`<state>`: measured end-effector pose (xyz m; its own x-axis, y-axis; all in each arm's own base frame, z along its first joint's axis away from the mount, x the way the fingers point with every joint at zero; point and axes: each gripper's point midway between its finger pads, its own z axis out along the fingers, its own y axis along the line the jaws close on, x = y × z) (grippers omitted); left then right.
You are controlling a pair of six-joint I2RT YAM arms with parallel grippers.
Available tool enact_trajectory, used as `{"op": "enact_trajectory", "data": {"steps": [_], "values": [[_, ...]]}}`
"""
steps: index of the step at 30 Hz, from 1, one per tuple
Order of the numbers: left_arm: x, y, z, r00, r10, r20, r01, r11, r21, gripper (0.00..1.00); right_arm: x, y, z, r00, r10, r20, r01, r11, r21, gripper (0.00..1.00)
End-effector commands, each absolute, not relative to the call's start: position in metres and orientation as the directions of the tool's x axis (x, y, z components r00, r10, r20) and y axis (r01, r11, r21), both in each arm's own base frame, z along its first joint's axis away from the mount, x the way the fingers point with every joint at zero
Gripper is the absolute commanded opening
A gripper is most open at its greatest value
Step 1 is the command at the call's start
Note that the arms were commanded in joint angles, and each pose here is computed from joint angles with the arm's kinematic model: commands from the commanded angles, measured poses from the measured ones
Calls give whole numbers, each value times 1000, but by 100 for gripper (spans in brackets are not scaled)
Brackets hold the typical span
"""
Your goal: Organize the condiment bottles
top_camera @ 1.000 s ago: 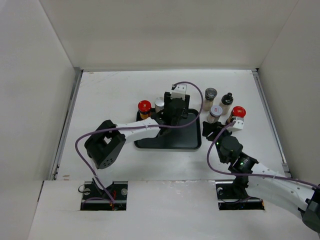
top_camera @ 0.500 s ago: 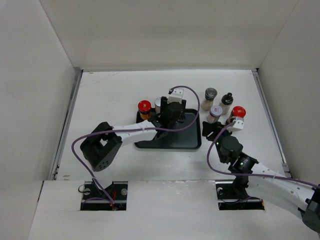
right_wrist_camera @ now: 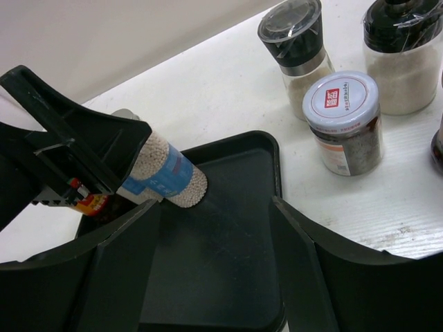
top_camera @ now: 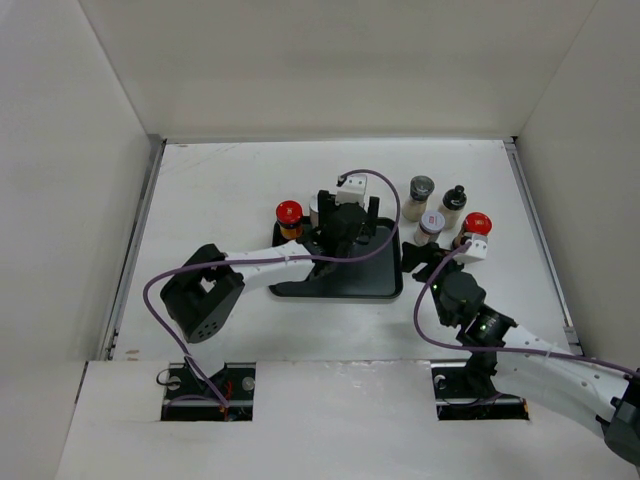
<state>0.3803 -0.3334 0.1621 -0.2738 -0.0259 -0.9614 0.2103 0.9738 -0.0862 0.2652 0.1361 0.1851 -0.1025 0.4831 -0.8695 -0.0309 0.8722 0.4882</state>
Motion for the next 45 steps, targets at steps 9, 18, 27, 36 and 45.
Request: {"op": "enact_trajectory", "data": {"steps": [9,18,27,36,45], "values": [[364,-345,297,-46,-331,-942,332,885,-328,90,267,133,211,-55,518,-854,-41,853,520,41],[328,-308,347,45,-480,-876,414,807,-421,71,268,124,210,-68,487,-871,24,873,487,43],[295,-168,300,156,-533,-832,188,842,-505,50,300,105,210,-106,382,-918,159,918,364,79],[275,-83,210,156,-505,-849,-72,851,-520,55,323,31,225,-70,230,-971,446,877,176,93],[279,-108,191,76,-523,-849,4,851,-525,60,343,-25,185,-213,214,-953,585,809,51,100]]}}
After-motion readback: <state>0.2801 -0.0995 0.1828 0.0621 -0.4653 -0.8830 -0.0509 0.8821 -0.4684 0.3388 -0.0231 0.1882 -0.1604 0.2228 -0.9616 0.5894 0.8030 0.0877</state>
